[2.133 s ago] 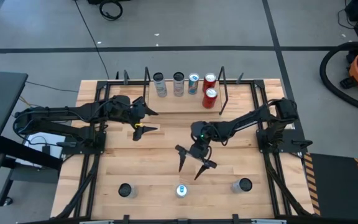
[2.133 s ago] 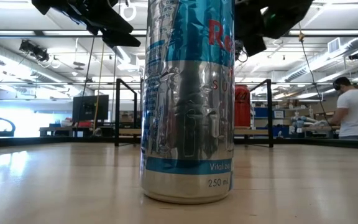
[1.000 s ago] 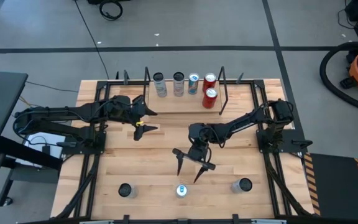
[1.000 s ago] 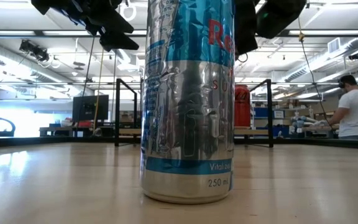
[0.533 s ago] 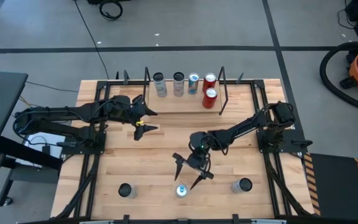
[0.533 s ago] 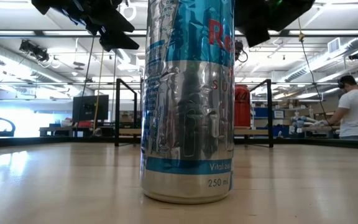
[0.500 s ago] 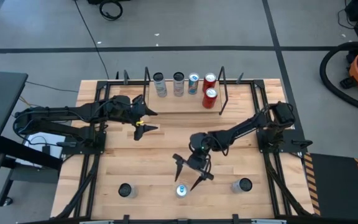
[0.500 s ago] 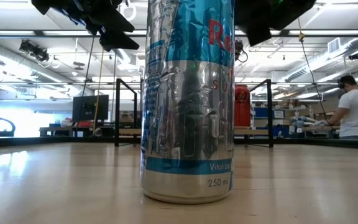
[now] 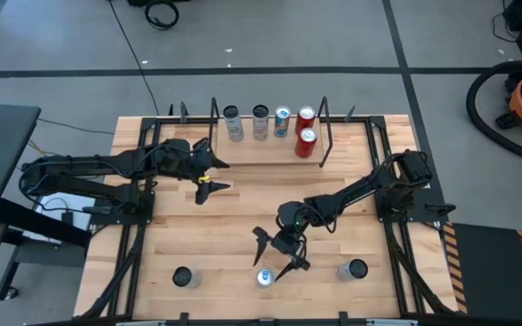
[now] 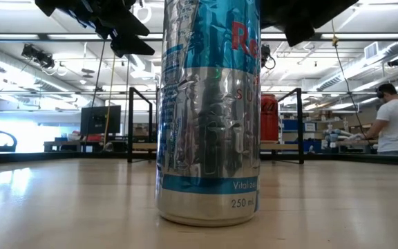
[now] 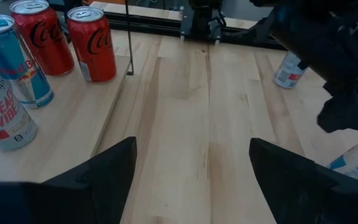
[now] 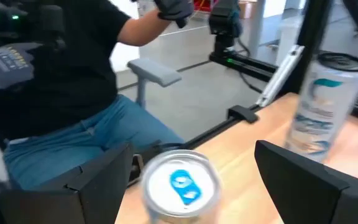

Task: Place canned beverage on shelf
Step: Put the blue soda can on the shelf aligned with the other blue soda can

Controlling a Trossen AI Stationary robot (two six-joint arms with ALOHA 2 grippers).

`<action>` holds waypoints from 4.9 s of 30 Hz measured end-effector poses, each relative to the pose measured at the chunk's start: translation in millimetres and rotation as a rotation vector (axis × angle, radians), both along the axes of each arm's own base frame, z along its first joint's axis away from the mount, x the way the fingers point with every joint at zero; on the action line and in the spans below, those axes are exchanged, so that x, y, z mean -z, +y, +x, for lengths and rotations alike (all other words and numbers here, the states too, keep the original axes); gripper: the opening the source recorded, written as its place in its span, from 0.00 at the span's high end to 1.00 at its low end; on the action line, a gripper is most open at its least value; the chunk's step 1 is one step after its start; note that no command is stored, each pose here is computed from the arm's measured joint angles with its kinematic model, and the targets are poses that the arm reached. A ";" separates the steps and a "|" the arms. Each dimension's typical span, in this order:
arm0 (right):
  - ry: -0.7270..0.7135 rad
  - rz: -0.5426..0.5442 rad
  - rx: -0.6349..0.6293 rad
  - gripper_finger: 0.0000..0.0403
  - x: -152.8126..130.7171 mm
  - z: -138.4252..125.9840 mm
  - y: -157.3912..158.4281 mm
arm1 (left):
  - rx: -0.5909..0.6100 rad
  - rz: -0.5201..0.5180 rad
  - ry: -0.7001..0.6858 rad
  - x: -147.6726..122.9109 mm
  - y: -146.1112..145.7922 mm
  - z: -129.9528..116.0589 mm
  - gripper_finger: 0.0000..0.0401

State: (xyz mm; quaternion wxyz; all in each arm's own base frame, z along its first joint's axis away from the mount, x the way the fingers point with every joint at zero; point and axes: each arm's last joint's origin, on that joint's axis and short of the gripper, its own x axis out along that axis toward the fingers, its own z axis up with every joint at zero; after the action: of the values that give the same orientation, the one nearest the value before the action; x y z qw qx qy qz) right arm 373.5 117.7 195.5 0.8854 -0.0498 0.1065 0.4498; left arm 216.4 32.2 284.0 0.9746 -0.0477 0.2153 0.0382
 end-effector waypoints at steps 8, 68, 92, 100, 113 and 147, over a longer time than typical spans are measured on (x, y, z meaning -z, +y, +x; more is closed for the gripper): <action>0.022 -0.024 0.019 0.14 3.0 -1.9 5.0 | 0.000 0.001 0.000 0.0 0.0 0.0 0.22; 0.105 0.034 0.035 0.39 32.3 9.6 5.1 | 0.006 0.010 0.005 0.4 -0.1 -0.1 0.22; -0.025 -0.114 0.502 0.39 -95.3 -43.6 -127.1 | 0.005 0.009 0.009 0.7 -0.1 -0.3 0.22; -0.011 -0.130 0.693 0.39 -116.8 -72.6 -174.6 | 0.005 0.009 0.010 0.9 -0.1 -0.4 0.22; 0.048 -0.083 0.915 0.39 -113.8 -100.7 -241.7 | 0.005 0.004 0.028 2.4 -0.2 -1.1 0.22; 0.055 0.027 1.100 0.39 -30.4 -129.5 -273.8 | 0.016 0.026 0.039 3.3 -0.3 -1.5 0.22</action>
State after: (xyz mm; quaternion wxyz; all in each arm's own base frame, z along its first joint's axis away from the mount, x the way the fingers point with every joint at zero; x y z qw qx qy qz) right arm 244.0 -156.1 225.9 0.9873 0.0361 0.1341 -0.0769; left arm 214.9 31.9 280.7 0.9711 -0.0327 0.2341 0.0342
